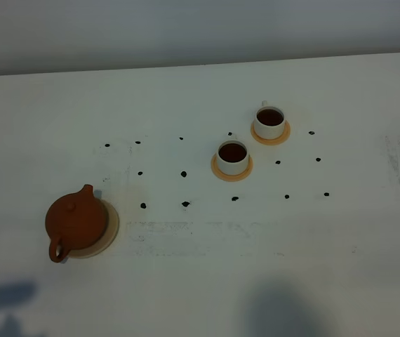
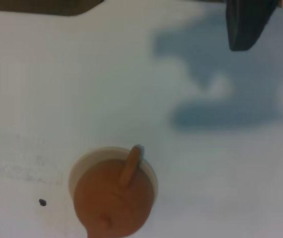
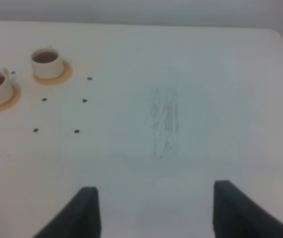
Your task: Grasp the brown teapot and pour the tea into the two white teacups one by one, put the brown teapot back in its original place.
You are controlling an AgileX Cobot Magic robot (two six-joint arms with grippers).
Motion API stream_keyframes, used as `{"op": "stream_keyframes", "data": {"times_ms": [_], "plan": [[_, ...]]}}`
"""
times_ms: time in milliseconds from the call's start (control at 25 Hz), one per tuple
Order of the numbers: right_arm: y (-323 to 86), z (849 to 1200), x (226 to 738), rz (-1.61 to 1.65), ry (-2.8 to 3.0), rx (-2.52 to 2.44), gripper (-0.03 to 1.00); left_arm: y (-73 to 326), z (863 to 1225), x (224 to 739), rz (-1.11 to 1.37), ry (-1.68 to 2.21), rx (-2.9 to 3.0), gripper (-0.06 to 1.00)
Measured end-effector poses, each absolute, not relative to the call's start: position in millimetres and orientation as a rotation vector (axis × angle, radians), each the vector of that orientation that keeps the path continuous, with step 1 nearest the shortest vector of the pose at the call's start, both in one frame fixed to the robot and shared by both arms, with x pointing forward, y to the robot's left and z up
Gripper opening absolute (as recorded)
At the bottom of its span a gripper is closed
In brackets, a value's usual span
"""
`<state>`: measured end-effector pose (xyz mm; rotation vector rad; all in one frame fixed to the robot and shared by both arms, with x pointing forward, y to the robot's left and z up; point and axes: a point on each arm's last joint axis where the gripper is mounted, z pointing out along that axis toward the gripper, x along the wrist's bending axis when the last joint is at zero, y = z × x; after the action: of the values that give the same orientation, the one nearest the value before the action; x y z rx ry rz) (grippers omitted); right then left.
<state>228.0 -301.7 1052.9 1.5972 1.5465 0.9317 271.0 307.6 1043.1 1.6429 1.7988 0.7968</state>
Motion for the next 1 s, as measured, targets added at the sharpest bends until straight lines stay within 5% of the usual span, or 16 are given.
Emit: {"op": "stream_keyframes", "data": {"times_ms": [1000], "plan": [[-301.7,1052.9,228.0,0.932,1.546,1.597,0.48,310.7,1040.5,246.1,0.954,1.727,1.528,0.51]]}}
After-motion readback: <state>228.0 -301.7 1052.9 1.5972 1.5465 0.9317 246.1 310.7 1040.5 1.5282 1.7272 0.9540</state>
